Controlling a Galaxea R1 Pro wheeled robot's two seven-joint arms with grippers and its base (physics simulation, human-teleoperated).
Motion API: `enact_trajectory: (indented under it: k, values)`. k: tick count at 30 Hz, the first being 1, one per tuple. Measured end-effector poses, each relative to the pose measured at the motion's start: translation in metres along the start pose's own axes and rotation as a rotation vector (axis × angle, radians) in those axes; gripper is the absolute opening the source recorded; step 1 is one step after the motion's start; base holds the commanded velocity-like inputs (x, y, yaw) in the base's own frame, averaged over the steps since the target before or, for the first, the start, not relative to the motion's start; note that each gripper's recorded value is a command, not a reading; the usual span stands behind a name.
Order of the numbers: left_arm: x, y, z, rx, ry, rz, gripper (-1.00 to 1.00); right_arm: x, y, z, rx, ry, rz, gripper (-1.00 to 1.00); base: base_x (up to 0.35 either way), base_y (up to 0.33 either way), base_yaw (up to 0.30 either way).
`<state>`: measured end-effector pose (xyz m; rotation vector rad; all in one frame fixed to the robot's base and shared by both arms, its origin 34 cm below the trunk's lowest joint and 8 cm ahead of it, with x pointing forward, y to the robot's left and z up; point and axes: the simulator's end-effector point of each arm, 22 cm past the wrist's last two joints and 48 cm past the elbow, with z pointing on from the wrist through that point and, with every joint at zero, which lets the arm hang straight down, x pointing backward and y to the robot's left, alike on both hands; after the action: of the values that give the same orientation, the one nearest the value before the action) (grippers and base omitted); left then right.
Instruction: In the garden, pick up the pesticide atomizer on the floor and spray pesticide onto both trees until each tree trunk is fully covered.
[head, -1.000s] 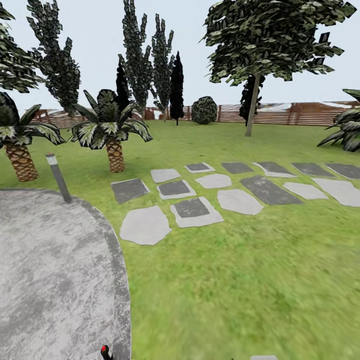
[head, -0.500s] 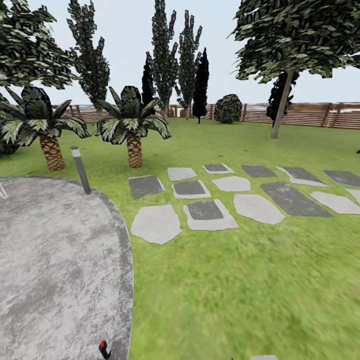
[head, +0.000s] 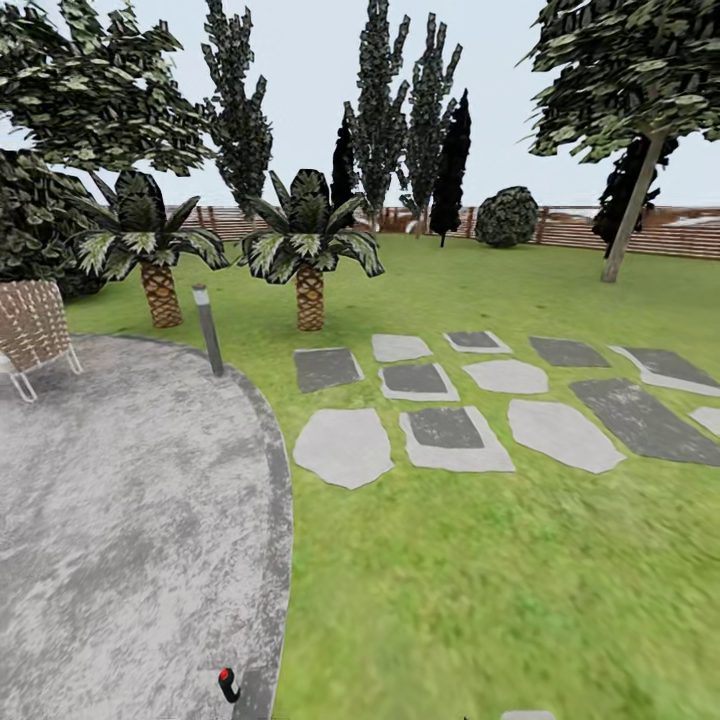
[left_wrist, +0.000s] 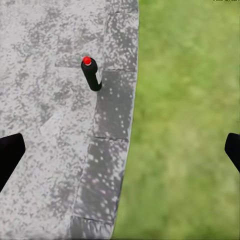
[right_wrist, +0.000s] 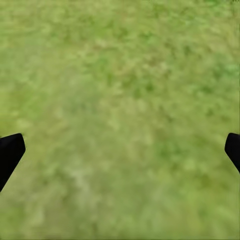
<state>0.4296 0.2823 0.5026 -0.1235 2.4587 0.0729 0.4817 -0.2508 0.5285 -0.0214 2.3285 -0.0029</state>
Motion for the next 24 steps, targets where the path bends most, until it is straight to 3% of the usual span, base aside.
enact_trajectory:
  k: [19,24]
  values:
    - [0.003,0.000,0.000,-0.001,0.006,0.000,1.00,0.005,0.000,0.000,0.000,0.010,0.000,1.00,0.000,0.000,0.279]
    - [0.008,0.000,0.006,0.000,0.007,0.001,1.00,0.010,0.000,0.005,-0.001,0.011,-0.002,1.00,0.000,0.000,0.097]
